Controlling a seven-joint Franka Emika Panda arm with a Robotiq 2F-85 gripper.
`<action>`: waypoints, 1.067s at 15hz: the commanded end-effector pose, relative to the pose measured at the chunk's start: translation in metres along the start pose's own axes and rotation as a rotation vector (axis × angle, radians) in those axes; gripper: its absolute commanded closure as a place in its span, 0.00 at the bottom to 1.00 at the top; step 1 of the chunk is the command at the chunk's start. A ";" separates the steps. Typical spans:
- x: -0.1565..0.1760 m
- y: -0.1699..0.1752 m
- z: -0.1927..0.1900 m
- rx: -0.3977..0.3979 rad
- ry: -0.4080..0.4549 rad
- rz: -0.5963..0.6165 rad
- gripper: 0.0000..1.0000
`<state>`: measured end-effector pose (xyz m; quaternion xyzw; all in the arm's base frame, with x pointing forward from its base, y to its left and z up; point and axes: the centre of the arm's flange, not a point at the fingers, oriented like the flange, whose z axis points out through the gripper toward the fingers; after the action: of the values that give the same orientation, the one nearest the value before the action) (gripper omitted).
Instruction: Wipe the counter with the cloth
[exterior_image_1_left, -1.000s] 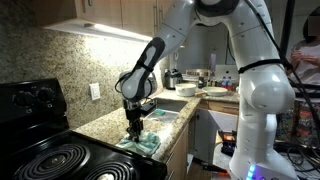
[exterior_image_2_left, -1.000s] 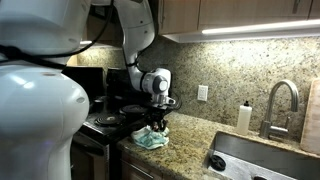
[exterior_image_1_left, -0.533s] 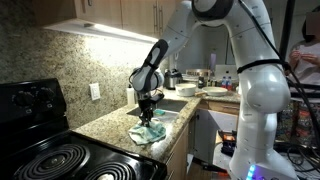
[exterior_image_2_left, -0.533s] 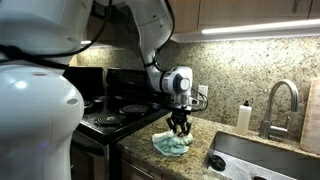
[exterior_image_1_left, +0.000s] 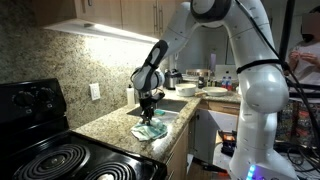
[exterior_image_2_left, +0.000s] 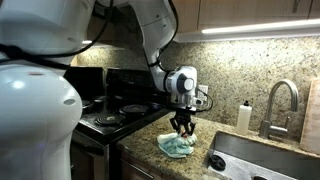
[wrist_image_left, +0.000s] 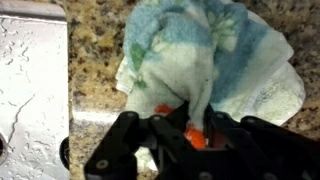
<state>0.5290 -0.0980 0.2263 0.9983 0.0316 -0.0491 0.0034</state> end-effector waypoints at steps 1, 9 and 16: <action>0.003 -0.020 0.002 0.044 0.008 -0.055 0.92; 0.014 -0.092 0.004 0.095 0.006 -0.160 0.92; 0.030 -0.186 0.004 0.117 -0.001 -0.311 0.92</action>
<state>0.5378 0.0526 0.2229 0.9860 0.1541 -0.0460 -0.0431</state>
